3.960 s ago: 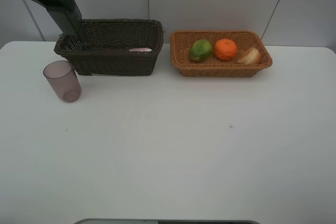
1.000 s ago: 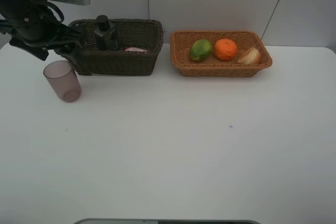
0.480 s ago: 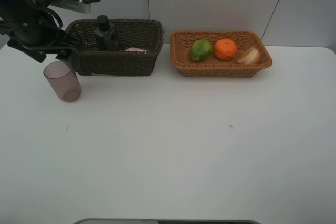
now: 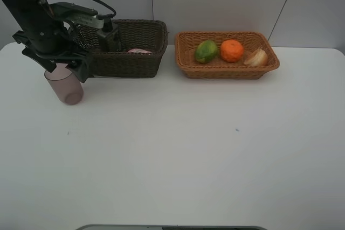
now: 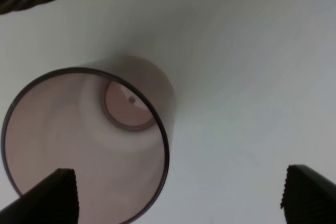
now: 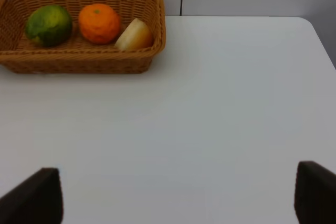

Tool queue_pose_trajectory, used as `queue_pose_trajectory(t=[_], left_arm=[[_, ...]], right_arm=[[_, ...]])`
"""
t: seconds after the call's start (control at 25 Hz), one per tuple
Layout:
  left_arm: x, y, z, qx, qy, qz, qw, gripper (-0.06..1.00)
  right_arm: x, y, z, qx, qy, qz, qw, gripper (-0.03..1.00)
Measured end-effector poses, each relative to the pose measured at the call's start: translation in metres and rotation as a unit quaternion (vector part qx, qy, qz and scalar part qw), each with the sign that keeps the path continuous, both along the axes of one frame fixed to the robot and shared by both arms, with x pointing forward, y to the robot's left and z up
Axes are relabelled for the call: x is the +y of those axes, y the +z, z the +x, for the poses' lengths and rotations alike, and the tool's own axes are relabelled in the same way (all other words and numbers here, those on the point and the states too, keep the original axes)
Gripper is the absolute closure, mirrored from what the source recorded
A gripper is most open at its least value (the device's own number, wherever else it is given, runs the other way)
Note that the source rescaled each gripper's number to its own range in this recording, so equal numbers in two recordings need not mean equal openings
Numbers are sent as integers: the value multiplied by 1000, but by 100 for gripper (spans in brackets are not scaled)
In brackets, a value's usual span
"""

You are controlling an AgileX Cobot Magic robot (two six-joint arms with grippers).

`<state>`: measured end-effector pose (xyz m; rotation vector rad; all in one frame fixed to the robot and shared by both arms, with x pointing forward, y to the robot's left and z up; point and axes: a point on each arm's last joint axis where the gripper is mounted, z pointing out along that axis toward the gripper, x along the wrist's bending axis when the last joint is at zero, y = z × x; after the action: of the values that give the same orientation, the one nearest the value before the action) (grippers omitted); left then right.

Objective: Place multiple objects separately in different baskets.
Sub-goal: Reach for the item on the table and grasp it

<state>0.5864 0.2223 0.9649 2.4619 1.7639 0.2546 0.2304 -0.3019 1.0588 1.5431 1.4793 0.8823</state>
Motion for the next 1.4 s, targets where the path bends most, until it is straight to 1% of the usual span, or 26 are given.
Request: queue_pose_trajectory(t=[0.52, 0.76, 0.92, 1.0, 1.04, 1.08, 1.12, 1.16, 1.24, 1.32, 1.36, 1.4], left_arm=[[-3, -41, 12, 18, -7, 3, 1000, -6], [-4, -49, 16, 13, -10, 2, 1000, -6], [-5, -55, 16, 20, -10, 3, 1000, -6], [-5, -56, 16, 21, -10, 3, 1000, -4], [-5, -56, 16, 21, -10, 3, 1000, -1], [-5, -57, 16, 22, -10, 4, 1000, 3], [-5, -57, 16, 22, -10, 4, 1000, 11], [-5, -57, 16, 22, -10, 4, 1000, 23], [-4, -57, 16, 22, -10, 4, 1000, 52], [-4, -57, 15, 27, -9, 5, 1000, 83], [-4, -57, 15, 29, -9, 6, 1000, 91], [-4, -57, 14, 31, -9, 6, 999, 94]], right_arm=[[0, 0, 0, 0, 0, 0, 1000, 9], [0, 0, 0, 0, 0, 0, 1000, 9], [0, 0, 0, 0, 0, 0, 1000, 9], [0, 0, 0, 0, 0, 0, 1000, 9], [0, 0, 0, 0, 0, 0, 1000, 9], [0, 0, 0, 0, 0, 0, 1000, 9], [0, 0, 0, 0, 0, 0, 1000, 9], [0, 0, 0, 0, 0, 0, 1000, 9], [0, 0, 0, 0, 0, 0, 1000, 9], [0, 0, 0, 0, 0, 0, 1000, 9], [0, 0, 0, 0, 0, 0, 1000, 9], [0, 0, 0, 0, 0, 0, 1000, 9]])
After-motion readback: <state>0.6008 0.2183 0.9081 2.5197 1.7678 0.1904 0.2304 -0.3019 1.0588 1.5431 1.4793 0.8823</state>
